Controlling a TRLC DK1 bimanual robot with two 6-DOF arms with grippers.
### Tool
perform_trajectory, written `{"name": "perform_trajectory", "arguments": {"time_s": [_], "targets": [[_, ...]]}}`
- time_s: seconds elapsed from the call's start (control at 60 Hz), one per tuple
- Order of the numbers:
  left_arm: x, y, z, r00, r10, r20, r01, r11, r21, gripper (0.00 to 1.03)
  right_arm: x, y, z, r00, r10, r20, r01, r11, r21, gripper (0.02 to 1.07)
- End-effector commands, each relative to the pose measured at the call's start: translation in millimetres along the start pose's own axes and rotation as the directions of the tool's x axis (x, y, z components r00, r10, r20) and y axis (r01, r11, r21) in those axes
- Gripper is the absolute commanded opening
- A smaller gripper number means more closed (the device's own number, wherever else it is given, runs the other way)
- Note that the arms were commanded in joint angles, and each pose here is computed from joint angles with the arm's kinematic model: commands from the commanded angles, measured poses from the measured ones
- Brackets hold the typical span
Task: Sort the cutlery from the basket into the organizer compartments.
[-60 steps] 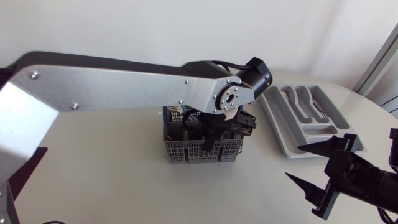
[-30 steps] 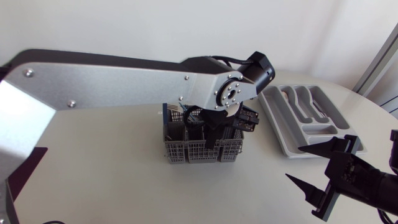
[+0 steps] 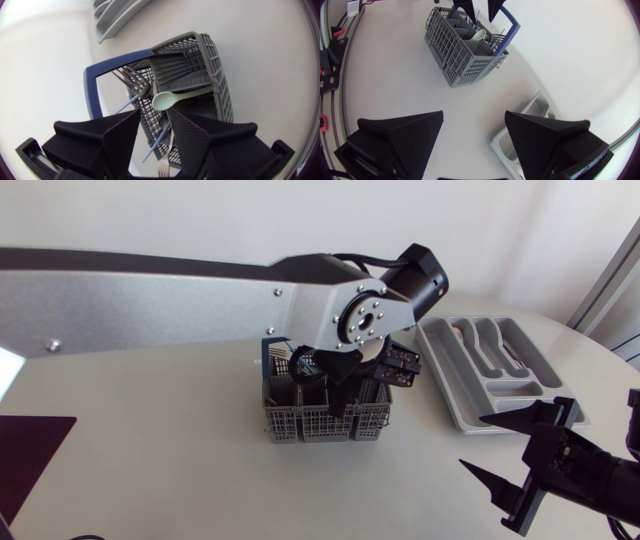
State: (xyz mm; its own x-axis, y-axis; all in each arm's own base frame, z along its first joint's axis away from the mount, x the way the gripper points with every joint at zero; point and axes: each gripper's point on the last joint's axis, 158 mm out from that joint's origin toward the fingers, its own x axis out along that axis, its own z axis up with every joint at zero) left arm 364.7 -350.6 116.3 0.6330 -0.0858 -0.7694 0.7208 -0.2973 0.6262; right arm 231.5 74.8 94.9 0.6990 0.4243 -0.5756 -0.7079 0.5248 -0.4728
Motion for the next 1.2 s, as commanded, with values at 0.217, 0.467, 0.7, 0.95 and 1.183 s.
{"name": "perform_trajectory", "arguments": {"time_s": [0.217, 0.467, 0.7, 0.95, 1.183], "targets": [[23.1, 4.1, -5.9, 0.999, -0.017, -0.029, 0.016, 0.999, -0.038, 0.46, 2.6, 10.8, -6.1, 1.0, 0.027, -0.013, -0.027, 1.0, 0.015, 0.91], [32.5, 2.0, -2.7, 0.999, -0.027, -0.034, 0.026, 0.998, -0.05, 0.46, 3.0, 11.2, -6.6, 1.0, 0.027, -0.013, -0.027, 1.0, 0.013, 0.91], [40.2, -14.6, -2.5, 0.996, -0.082, -0.042, 0.08, 0.996, -0.046, 0.44, 3.5, 12.2, -7.6, 1.0, 0.028, -0.013, -0.028, 1.0, 0.014, 0.91], [37.5, -24.5, 1.4, 0.991, -0.131, -0.019, 0.13, 0.99, -0.057, 0.42, 2.9, 13.9, -8.3, 1.0, 0.026, -0.012, -0.026, 1.0, 0.012, 0.91], [35.4, -46.0, 0.3, 0.979, -0.201, -0.039, 0.2, 0.979, -0.036, 0.39, 3.0, 14.3, -9.1, 1.0, 0.025, -0.013, -0.025, 1.0, 0.011, 0.91]]}}
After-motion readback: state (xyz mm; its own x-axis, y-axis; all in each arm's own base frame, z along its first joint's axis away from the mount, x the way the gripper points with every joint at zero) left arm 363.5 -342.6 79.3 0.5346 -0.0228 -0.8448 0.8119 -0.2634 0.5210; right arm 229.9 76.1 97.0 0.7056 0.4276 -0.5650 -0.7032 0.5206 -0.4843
